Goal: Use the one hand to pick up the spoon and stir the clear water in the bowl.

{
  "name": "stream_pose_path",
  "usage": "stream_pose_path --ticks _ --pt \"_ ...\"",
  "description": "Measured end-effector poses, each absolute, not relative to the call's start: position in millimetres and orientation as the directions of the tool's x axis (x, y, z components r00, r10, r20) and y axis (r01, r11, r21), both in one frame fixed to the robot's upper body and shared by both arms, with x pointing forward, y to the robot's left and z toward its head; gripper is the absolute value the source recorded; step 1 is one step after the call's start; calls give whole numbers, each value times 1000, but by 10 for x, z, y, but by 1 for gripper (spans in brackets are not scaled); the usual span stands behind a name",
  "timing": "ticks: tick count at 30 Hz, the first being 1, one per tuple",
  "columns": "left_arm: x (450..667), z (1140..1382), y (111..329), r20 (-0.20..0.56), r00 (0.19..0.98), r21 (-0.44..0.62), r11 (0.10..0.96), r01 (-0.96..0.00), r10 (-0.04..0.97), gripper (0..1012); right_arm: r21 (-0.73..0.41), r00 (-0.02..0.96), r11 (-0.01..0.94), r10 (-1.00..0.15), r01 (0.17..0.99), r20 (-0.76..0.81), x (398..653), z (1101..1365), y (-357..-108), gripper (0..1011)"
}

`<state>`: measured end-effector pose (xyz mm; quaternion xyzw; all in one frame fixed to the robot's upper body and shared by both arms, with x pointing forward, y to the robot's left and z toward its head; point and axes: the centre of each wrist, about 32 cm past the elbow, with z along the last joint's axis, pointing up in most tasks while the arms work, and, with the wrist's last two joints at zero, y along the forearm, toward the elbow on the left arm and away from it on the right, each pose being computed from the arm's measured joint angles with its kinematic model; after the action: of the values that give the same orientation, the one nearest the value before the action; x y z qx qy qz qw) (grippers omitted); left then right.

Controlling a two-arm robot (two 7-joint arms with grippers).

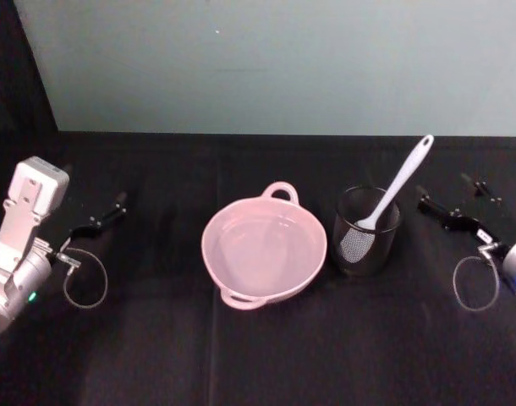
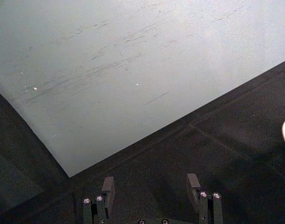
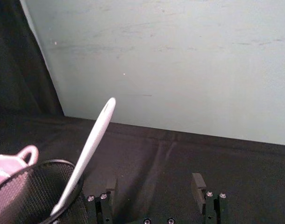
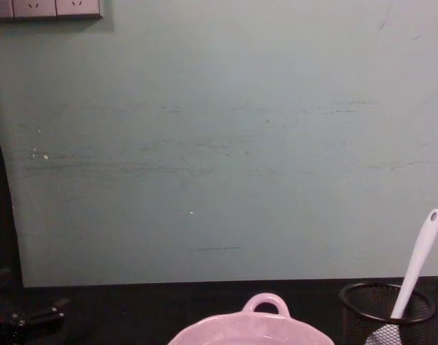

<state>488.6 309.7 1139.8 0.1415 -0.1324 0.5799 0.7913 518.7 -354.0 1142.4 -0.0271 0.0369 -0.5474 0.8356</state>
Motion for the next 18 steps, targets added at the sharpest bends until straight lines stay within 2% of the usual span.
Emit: stream_pose_path --ticks 8,18 --pt "4886 11398 3097 374 292 70 287 -955 880 1011 -96 398 394 -917 914 33 5232 11343 -3487 1002" --pt "4886 11398 3096 374 292 70 287 -955 880 1011 -96 397 393 -917 914 29 5232 11341 -3491 1002"
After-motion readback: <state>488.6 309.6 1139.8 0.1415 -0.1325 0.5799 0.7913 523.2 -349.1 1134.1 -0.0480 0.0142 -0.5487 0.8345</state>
